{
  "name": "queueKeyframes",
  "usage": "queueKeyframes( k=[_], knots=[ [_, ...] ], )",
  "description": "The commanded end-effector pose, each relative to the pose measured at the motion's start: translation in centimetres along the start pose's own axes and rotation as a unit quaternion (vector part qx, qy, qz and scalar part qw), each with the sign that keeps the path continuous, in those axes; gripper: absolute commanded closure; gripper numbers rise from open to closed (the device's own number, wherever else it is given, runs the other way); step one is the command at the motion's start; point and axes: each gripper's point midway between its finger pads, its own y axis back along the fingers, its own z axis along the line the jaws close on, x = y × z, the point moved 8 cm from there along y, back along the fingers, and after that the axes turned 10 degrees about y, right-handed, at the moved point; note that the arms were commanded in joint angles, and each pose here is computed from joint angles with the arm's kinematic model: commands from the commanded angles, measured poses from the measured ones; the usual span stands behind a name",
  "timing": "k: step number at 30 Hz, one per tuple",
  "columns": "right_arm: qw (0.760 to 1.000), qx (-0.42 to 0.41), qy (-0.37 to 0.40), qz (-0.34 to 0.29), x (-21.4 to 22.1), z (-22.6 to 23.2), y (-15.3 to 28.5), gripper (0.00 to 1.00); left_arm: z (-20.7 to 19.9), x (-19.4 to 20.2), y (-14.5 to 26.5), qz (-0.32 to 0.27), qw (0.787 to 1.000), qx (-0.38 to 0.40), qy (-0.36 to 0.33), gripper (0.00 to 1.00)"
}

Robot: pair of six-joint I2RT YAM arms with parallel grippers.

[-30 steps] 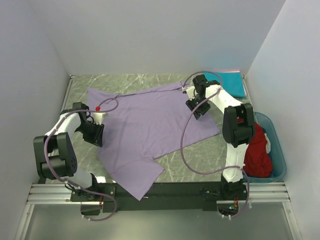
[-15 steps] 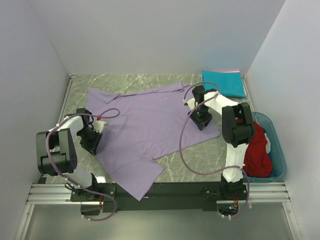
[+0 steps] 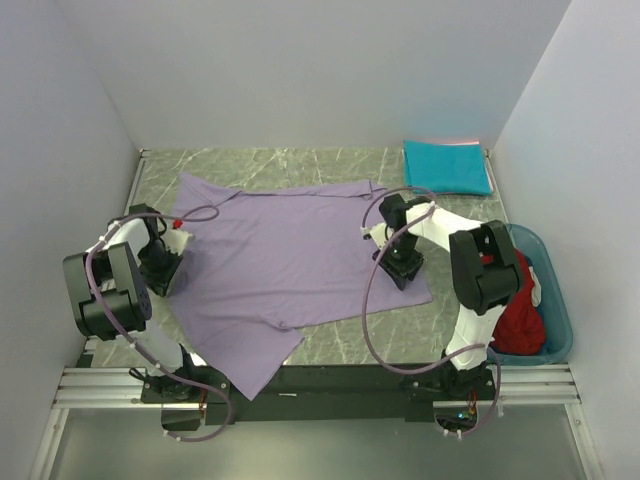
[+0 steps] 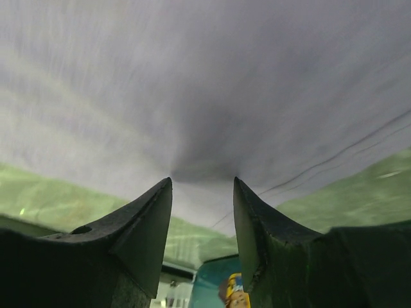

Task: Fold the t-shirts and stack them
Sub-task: Flatten the tshirt out

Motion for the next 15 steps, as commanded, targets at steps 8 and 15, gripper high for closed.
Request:
queueKeyframes(
  k=[8, 15],
  knots=[
    [0.996, -0.012, 0.013, -0.084, -2.0, 0.5, 5.4, 0.48, 1.2, -5.8, 7.0, -0.144, 0.989, 0.032, -0.026, 0.65],
    [0.994, 0.006, 0.000, -0.112, -6.0, -2.2, 5.7, 0.51, -0.5, -9.4, 7.1, -0.191, 0.976, 0.106, 0.001, 0.66]
  ],
)
